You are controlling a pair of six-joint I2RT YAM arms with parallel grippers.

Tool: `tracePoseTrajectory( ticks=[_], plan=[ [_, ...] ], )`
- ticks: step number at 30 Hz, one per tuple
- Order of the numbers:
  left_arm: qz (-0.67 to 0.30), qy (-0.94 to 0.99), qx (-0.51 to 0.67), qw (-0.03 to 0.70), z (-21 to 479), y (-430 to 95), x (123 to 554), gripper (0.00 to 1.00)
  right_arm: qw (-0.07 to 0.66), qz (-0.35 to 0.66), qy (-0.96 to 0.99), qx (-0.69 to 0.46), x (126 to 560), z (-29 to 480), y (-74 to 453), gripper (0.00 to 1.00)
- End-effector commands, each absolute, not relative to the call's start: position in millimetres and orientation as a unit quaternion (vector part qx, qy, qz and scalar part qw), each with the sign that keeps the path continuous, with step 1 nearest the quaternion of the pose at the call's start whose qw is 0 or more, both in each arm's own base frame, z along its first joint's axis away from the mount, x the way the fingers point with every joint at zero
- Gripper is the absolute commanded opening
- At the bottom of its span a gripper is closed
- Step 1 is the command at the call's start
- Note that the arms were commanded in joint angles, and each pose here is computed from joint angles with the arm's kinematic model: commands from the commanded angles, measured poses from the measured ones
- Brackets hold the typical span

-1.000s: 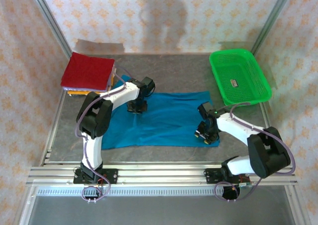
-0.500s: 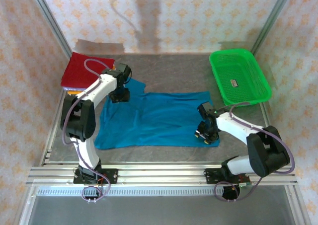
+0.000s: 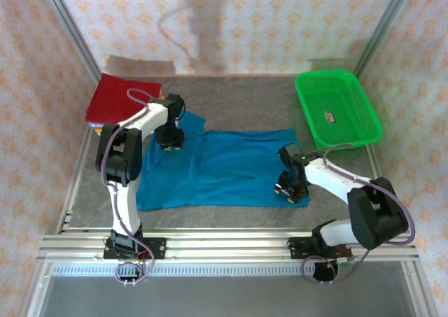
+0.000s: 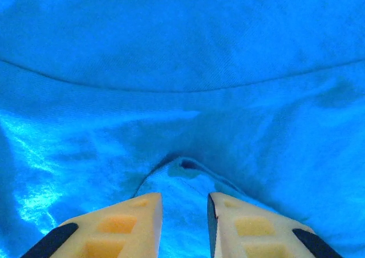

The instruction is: Fold and stack the t-shirts

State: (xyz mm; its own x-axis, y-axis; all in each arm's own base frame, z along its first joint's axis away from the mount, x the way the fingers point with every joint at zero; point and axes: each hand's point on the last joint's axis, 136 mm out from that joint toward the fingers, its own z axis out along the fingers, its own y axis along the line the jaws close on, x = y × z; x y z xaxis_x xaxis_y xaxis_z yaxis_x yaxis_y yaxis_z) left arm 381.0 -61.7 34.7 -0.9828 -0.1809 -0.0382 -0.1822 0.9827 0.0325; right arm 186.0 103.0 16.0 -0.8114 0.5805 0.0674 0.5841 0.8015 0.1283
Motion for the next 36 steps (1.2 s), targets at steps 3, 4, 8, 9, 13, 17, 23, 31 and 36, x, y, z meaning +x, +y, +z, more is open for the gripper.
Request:
tracePoseTrajectory(
  ticks=[3, 4, 8, 9, 13, 17, 23, 31, 36],
  plan=[
    [0.025, 0.995, -0.085, 0.045, 43, -55, 397, 0.31, 0.022, -0.050, -0.951, -0.304, 180, 6, 97, 0.44],
    [0.028, 0.995, -0.086, 0.048, 44, -54, 399, 0.31, 0.023, -0.049, -0.951, -0.305, 180, 6, 97, 0.44],
    [0.023, 0.995, -0.085, 0.044, 40, -56, 402, 0.31, 0.023, -0.050, -0.951, -0.303, 180, 6, 98, 0.44],
    [0.023, 0.995, -0.085, 0.042, 38, -56, 402, 0.30, 0.023, -0.051, -0.951, -0.303, 180, 6, 98, 0.44],
    [0.028, 0.995, -0.088, 0.040, 33, -55, 401, 0.29, 0.025, -0.049, -0.952, -0.302, 179, 5, 98, 0.44],
    [0.043, 0.995, -0.084, 0.036, 30, -49, 398, 0.28, 0.025, -0.050, -0.952, -0.302, 180, 6, 98, 0.44],
    [0.052, 0.995, -0.079, 0.037, 29, -46, 398, 0.20, 0.026, -0.050, -0.951, -0.303, 180, 5, 98, 0.44],
    [0.054, 0.995, -0.076, 0.037, 30, -46, 399, 0.11, 0.026, -0.050, -0.952, -0.301, 179, 6, 98, 0.44],
    [0.056, 0.995, -0.075, 0.037, 31, -45, 399, 0.04, 0.025, -0.050, -0.952, -0.301, 180, 5, 98, 0.44]
  ],
)
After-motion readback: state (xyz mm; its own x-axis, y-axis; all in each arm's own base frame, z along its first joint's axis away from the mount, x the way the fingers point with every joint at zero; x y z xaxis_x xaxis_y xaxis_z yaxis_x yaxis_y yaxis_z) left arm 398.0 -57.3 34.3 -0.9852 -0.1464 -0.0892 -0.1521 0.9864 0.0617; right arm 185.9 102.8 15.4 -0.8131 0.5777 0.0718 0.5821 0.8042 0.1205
